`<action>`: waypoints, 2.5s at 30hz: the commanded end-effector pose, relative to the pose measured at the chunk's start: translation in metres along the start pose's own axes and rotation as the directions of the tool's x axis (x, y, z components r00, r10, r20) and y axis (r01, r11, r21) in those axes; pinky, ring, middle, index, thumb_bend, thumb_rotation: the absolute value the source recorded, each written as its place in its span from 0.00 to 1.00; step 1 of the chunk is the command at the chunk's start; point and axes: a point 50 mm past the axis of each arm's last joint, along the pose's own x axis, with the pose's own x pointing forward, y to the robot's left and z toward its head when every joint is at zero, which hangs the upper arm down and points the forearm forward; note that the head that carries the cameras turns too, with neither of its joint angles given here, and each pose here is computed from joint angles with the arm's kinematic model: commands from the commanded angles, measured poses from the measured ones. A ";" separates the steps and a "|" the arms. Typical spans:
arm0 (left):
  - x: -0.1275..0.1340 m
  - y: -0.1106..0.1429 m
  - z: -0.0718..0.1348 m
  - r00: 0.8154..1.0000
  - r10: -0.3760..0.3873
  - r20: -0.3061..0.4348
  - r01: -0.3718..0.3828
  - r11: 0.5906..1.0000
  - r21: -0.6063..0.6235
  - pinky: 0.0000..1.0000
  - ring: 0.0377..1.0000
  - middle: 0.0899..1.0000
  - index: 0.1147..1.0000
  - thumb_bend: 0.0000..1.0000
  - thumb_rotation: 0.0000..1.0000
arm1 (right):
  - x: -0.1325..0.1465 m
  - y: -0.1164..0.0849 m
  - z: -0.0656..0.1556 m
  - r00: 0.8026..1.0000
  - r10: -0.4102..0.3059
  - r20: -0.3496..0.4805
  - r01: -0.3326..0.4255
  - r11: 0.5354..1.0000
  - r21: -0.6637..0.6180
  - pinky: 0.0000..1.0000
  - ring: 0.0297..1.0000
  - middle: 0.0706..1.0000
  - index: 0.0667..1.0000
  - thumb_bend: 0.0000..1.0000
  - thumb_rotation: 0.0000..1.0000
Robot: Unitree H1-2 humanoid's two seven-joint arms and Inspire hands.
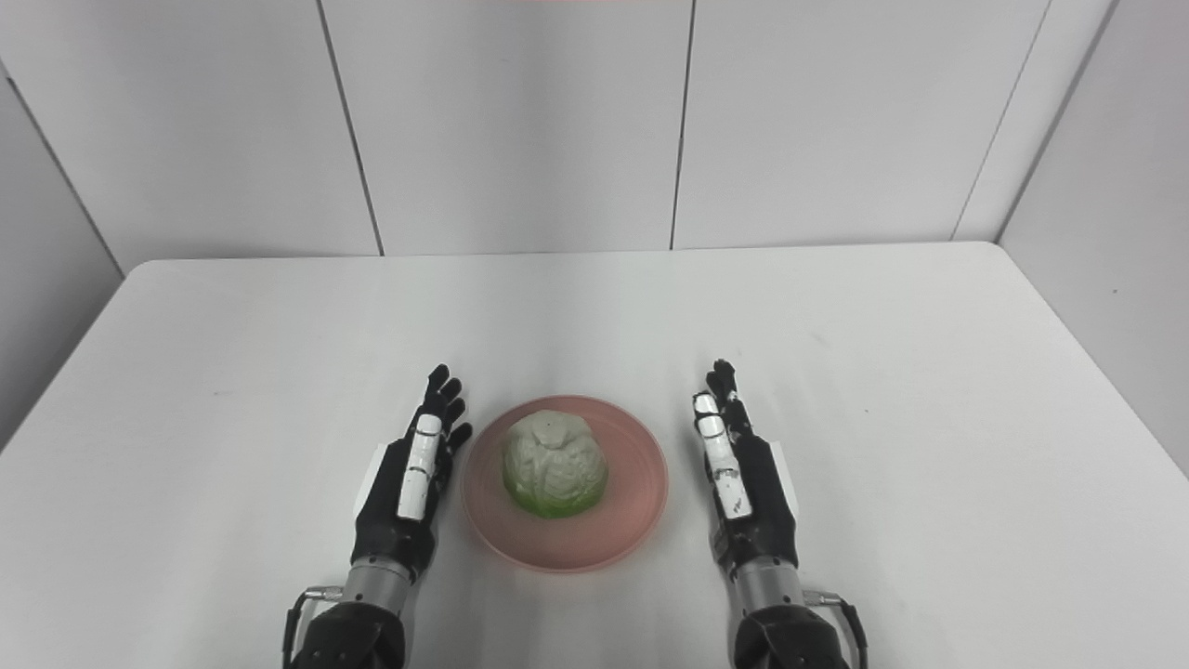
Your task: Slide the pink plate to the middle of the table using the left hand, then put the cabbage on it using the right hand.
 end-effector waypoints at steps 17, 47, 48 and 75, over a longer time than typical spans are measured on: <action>0.011 0.004 0.011 0.998 -0.020 0.057 0.019 1.000 0.022 1.00 1.00 1.00 1.00 0.64 1.00 | 0.009 0.011 0.017 0.997 0.018 0.081 -0.020 1.000 0.019 1.00 1.00 1.00 0.99 0.73 0.81; 0.004 0.004 0.016 0.990 -0.031 0.141 0.030 0.999 0.011 1.00 1.00 1.00 1.00 0.59 1.00 | 0.010 0.010 0.019 0.996 0.015 0.084 -0.018 0.999 0.040 1.00 0.99 1.00 0.97 0.71 0.77; 0.005 0.004 0.016 0.992 -0.022 0.127 0.020 1.000 0.014 1.00 1.00 1.00 1.00 0.59 1.00 | 0.010 0.010 0.018 0.996 0.013 0.086 -0.017 0.999 0.043 1.00 0.99 1.00 0.97 0.71 0.77; 0.011 0.005 0.014 0.998 -0.026 0.052 0.025 0.999 0.024 1.00 1.00 1.00 1.00 0.68 1.00 | 0.008 0.011 0.019 0.996 0.024 0.088 -0.023 1.000 -0.004 1.00 0.98 0.99 0.97 0.73 0.82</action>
